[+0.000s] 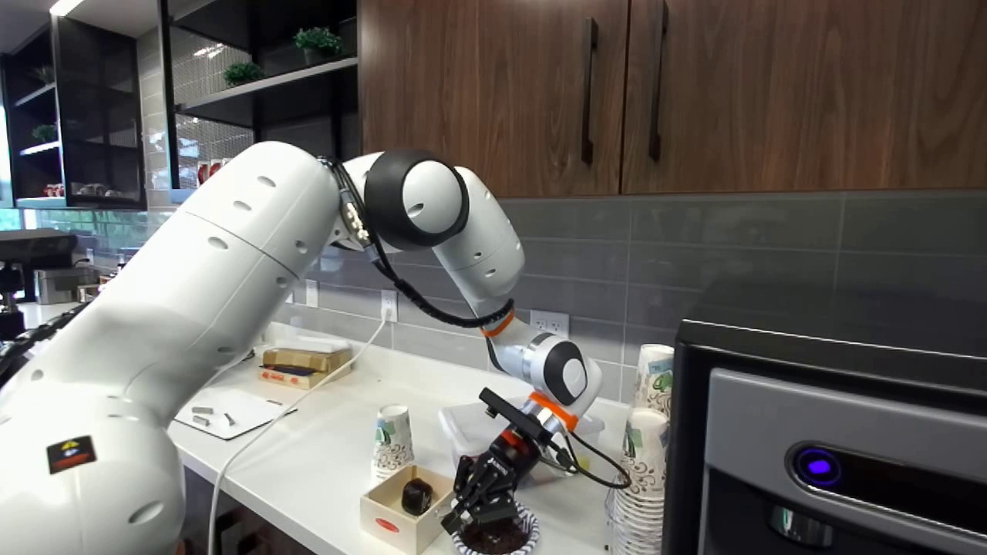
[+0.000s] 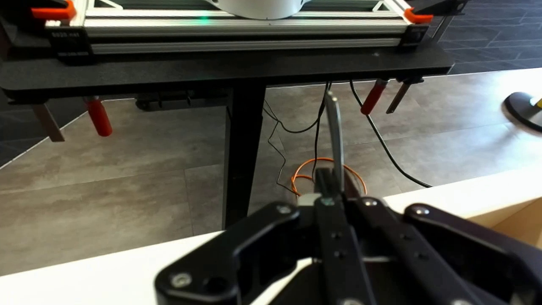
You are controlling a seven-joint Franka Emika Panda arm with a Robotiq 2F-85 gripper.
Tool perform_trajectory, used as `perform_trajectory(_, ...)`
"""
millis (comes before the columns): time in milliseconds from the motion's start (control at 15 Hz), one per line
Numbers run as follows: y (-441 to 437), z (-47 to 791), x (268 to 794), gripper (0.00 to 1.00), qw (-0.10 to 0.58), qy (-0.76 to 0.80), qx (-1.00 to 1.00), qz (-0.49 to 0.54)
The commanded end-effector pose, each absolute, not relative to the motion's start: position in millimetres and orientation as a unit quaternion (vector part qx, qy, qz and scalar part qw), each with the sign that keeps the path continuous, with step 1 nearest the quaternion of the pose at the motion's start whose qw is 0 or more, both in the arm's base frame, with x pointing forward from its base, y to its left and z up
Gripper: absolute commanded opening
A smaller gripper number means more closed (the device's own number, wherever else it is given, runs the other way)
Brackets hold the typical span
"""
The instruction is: Stir the contents of the paper plate with a spoon
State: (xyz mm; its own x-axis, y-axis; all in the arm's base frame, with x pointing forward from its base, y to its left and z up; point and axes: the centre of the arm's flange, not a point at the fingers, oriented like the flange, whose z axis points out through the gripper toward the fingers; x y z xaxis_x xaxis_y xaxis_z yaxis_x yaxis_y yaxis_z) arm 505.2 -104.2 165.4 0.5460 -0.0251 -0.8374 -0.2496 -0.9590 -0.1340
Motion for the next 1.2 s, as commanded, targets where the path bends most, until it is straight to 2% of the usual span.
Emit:
perform_trajectory(0, -86.1, 167.5, 508.1, 0.01, 0.143, 0.041, -0.876, 0.458)
perform_trajectory(200, -76.7, 166.9, 508.1, 0.01, 0.130, 0.029, -0.874, 0.468)
perform_trajectory(533, -71.9, 153.6, 501.0, 0.02, 0.067, 0.051, -0.874, 0.479)
perform_trajectory(600, -70.6, 149.5, 499.4, 0.28, 0.058, 0.050, -0.873, 0.482)
perform_trajectory(667, -69.8, 144.5, 498.5, 0.29, 0.046, 0.052, -0.872, 0.484)
perform_trajectory(733, -68.7, 140.7, 496.7, 0.35, 0.037, 0.053, -0.872, 0.486)
perform_trajectory(1133, -67.0, 121.2, 492.5, 0.82, -0.004, 0.057, -0.874, 0.483)
